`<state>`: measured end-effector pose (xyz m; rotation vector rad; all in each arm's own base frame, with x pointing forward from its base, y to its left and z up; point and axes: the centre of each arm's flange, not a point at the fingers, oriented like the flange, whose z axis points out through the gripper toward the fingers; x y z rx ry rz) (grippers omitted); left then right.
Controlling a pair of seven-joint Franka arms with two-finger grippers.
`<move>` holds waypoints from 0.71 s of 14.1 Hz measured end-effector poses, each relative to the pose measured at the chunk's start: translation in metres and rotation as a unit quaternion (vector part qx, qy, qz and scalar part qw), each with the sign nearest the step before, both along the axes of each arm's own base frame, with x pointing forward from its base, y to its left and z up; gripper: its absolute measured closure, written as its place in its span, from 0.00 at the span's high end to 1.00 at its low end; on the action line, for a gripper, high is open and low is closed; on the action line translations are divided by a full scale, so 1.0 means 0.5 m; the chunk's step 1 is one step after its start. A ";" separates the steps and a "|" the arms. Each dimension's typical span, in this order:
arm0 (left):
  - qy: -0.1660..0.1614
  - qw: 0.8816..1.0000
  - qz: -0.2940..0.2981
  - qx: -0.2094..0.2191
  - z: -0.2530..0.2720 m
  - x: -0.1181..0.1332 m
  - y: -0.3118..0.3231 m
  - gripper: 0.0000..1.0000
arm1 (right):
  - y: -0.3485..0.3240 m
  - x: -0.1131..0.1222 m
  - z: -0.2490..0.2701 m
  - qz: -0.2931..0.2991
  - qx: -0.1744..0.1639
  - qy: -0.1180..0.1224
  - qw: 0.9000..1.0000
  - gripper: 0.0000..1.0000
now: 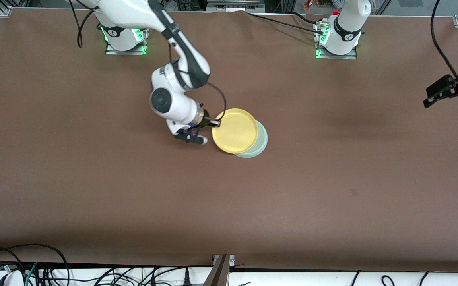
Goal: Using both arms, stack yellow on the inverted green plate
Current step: 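Carry the yellow plate onto the green plate while the left gripper retracts, then lower the yellow plate onto the green plate and open the right gripper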
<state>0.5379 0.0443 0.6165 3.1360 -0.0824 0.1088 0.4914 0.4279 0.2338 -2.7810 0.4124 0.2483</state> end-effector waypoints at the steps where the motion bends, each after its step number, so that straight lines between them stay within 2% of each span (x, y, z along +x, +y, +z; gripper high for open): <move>1: 0.002 1.000 -0.009 0.002 -0.002 -0.009 0.000 1.00 | 0.016 -0.013 -0.002 -0.008 0.001 -0.005 1.000 0.03; 4: 0.009 0.999 -0.047 0.009 -0.016 -0.006 -0.027 1.00 | 0.027 -0.020 -0.001 -0.022 0.009 -0.005 1.000 0.03; 7: 0.010 0.996 -0.083 0.035 -0.014 0.000 -0.086 1.00 | 0.041 -0.029 -0.028 -0.032 0.009 -0.019 0.999 0.03; 10: 0.012 0.996 -0.077 0.035 -0.021 0.004 -0.074 1.00 | 0.044 -0.031 -0.055 -0.036 0.006 -0.027 0.999 0.03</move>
